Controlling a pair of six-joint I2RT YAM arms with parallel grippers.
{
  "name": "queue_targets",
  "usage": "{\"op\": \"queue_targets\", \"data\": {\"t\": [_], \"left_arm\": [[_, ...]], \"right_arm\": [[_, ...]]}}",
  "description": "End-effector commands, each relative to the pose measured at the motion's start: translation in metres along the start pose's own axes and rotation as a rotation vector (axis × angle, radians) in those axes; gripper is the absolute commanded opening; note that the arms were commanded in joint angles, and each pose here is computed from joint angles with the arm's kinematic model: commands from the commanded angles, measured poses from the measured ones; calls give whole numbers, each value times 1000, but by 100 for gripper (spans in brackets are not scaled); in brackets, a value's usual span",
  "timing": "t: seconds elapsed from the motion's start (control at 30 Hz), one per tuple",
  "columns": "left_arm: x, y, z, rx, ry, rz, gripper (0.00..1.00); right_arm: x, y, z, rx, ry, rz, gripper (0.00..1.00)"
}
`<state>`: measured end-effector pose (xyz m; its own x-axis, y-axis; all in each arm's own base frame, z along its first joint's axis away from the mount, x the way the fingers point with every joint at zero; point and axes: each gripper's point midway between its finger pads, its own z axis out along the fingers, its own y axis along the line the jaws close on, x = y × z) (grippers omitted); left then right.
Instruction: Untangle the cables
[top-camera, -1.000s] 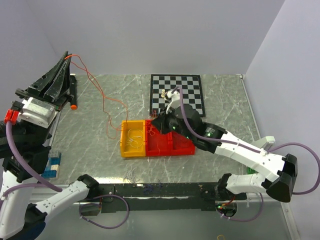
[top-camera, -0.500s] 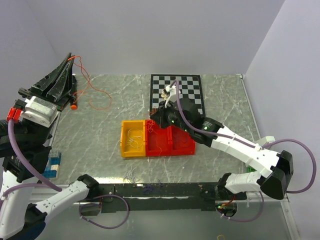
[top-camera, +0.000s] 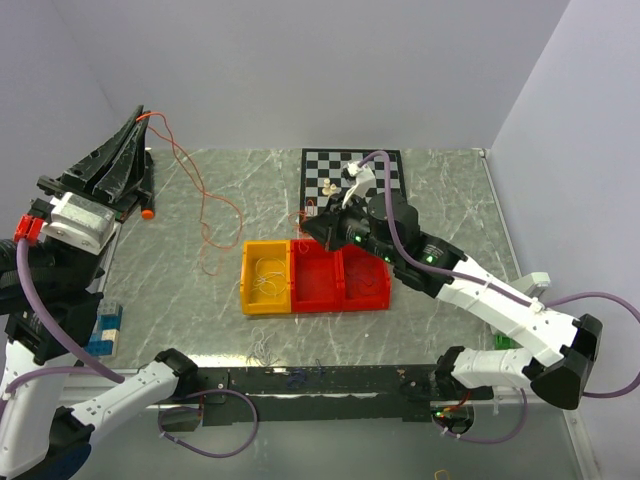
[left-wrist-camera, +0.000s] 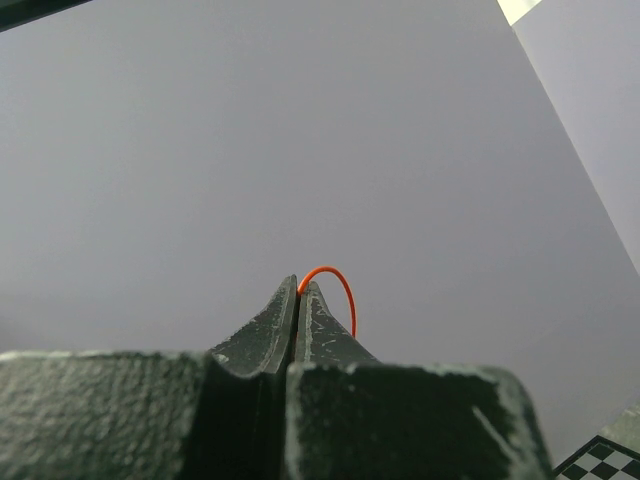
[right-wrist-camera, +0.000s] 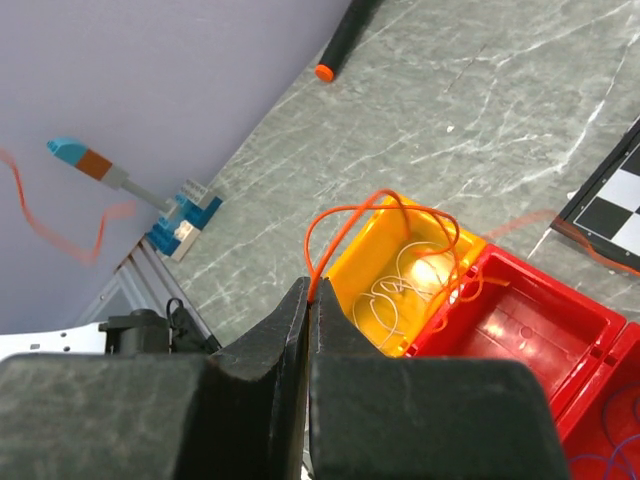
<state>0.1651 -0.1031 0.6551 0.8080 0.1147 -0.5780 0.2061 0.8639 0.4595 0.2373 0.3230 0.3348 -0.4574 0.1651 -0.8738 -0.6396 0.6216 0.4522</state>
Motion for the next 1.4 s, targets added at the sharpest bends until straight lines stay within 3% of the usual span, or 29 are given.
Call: {"op": "queue_targets", "data": {"t": [0.0, 0.67, 1.07, 1.13, 1.27, 1.37], "left_arm": [[-5, 1, 4, -2, -26, -4, 1], [-7, 1, -1, 4, -26, 0, 1], [-1, -23, 6, 98, -38, -59, 1], [5, -29, 11, 115, -33, -83, 1], [17, -43, 24, 151, -33, -139, 1], [28, -54, 37, 168, -37, -192, 1]], "right_arm": [[-16, 7, -3, -20, -36, -6, 0], [91, -58, 14, 130, 125, 104, 0], [190, -109, 29, 318, 361, 197, 0], [193, -110, 35, 321, 367, 207, 10], [190, -107, 46, 316, 372, 206, 45], [174, -108, 44, 333, 343, 191, 58]]}}
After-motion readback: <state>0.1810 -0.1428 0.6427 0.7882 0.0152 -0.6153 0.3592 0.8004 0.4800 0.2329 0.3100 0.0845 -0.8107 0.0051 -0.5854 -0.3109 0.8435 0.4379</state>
